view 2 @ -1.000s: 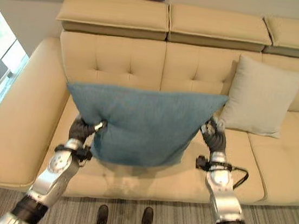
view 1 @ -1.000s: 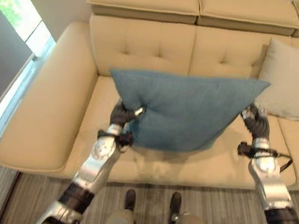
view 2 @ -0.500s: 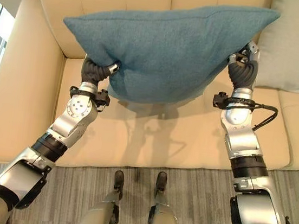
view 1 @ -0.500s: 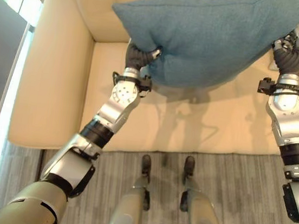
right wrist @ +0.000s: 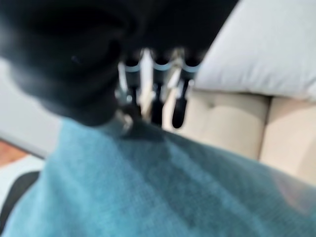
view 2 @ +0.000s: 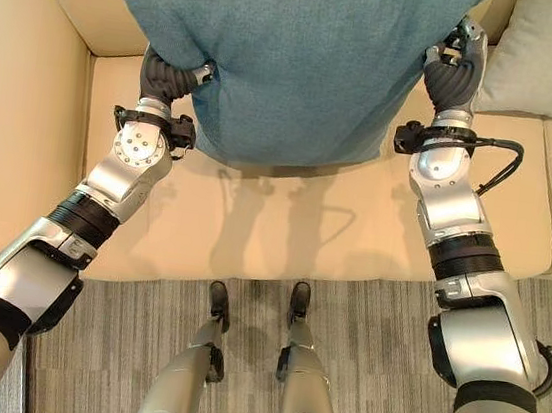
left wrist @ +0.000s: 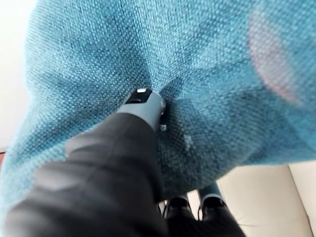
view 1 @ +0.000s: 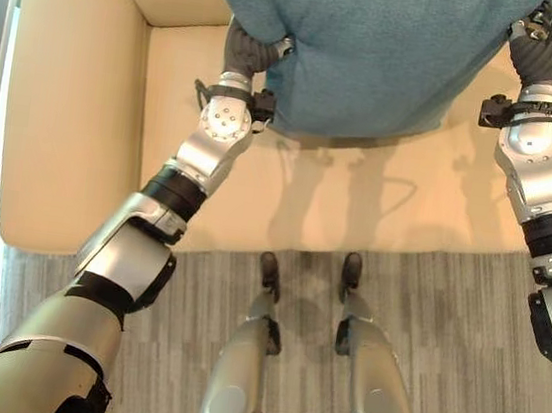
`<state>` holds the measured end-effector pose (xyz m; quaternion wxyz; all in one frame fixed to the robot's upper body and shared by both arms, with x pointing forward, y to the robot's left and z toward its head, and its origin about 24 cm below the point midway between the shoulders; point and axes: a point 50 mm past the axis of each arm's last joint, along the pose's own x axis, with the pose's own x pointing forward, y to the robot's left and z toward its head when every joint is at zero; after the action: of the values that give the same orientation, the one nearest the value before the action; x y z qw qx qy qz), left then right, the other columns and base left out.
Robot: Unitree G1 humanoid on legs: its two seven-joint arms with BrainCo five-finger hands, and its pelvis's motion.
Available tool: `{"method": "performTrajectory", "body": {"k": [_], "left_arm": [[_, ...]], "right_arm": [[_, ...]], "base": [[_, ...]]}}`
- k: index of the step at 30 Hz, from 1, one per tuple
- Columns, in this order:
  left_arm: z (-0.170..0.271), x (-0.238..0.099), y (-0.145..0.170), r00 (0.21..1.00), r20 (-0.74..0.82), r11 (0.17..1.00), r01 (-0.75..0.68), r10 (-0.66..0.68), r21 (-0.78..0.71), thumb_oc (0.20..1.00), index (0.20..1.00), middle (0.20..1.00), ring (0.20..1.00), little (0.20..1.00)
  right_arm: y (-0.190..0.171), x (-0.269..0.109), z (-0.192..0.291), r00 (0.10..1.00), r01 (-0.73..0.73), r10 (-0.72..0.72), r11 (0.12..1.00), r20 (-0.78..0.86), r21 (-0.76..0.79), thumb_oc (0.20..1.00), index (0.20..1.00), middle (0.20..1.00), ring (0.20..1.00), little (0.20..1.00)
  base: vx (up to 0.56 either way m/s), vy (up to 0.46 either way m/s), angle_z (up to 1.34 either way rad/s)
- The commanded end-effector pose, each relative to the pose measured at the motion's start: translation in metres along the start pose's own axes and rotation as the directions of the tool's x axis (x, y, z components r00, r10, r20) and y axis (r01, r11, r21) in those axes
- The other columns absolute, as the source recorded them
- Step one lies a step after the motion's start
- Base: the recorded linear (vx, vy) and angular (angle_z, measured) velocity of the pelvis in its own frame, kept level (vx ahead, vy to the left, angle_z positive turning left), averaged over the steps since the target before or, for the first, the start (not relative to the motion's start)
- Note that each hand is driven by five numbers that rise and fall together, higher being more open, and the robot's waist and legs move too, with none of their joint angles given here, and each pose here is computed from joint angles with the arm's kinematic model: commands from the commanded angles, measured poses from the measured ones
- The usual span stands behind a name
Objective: Pick up all the scattered cushions and arrange them neatly on the sofa.
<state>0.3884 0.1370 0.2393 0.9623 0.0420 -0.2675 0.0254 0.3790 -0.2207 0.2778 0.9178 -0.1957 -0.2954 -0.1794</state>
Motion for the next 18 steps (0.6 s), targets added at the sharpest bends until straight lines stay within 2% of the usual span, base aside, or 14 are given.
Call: {"method": "performTrajectory", "body": {"k": [1, 9, 18], "left_arm": [[0.062, 0.015, -0.023, 0.961, 0.268, 0.991, 0.098, -0.069, -0.093, 0.200, 0.200, 0.200, 0.200, 0.200], [0.039, 0.000, -0.029, 0.982, 0.184, 0.963, 0.081, -0.033, -0.258, 0.200, 0.200, 0.200, 0.200, 0.200], [0.038, 0.000, -0.027, 0.981, 0.182, 0.974, 0.098, -0.061, -0.203, 0.200, 0.200, 0.200, 0.200, 0.200]], "right_arm": [[0.012, 0.011, 0.059, 0.971, -0.057, 0.034, 0.994, 0.238, 0.090, 0.200, 0.200, 0.200, 0.200, 0.200], [0.012, -0.001, 0.039, 0.981, -0.072, 0.057, 0.995, 0.187, 0.073, 0.200, 0.200, 0.200, 0.200, 0.200], [0.020, -0.005, 0.037, 0.979, -0.101, 0.084, 0.991, 0.185, 0.087, 0.200, 0.200, 0.200, 0.200, 0.200]], "base": [[0.02, -0.048, 0.06], [0.00, -0.070, 0.08], [0.00, -0.039, 0.01]]}}
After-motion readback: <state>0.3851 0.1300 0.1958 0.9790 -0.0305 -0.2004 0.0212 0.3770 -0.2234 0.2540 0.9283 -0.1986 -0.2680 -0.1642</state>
